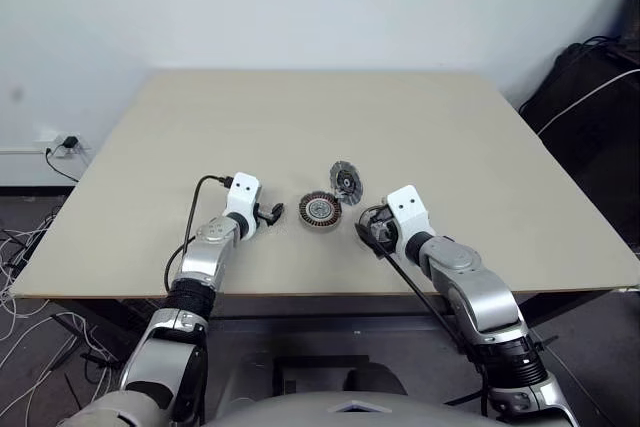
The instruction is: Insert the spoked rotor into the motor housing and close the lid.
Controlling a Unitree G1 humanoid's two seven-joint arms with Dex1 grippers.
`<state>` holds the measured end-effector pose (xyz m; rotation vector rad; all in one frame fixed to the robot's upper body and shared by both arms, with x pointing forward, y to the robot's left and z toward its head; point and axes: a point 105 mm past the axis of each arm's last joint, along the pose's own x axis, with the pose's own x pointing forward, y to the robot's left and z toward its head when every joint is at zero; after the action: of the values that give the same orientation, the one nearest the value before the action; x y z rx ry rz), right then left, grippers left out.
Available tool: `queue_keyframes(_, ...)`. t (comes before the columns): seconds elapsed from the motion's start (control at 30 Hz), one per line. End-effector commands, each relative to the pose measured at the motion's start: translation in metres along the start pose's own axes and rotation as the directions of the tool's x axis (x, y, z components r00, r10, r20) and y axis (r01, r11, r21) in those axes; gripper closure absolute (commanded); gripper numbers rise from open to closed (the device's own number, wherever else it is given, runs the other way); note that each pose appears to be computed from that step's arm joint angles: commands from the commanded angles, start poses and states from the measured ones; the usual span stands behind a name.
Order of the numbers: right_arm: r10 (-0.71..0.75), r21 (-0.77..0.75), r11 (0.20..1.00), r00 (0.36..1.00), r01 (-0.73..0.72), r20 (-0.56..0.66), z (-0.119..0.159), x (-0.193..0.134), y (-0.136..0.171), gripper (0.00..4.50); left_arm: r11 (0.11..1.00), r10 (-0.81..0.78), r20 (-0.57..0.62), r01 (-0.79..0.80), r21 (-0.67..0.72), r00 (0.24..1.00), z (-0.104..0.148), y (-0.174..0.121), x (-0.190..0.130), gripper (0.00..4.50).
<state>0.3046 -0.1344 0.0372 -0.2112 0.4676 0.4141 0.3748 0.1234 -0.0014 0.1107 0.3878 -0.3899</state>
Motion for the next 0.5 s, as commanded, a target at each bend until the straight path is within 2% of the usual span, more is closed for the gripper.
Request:
queue_keyframes(0.03, -0.022, -0.015, 1.000, 0.998, 0.023, 0.065, 0.018, -0.003, -0.005, 0.02, 0.999, -0.012, 0.053, 0.010, 0.045, 0.999, 0.019, -0.004, 0.006, 0.02)
queue_keyframes(0.5, -0.038, -0.005, 0.999, 0.997, 0.039, 0.067, 0.017, -0.005, -0.007, 0.02, 0.994, -0.025, -0.024, 0.027, 0.101, 0.999, 0.006, -0.012, 0.014, 0.02)
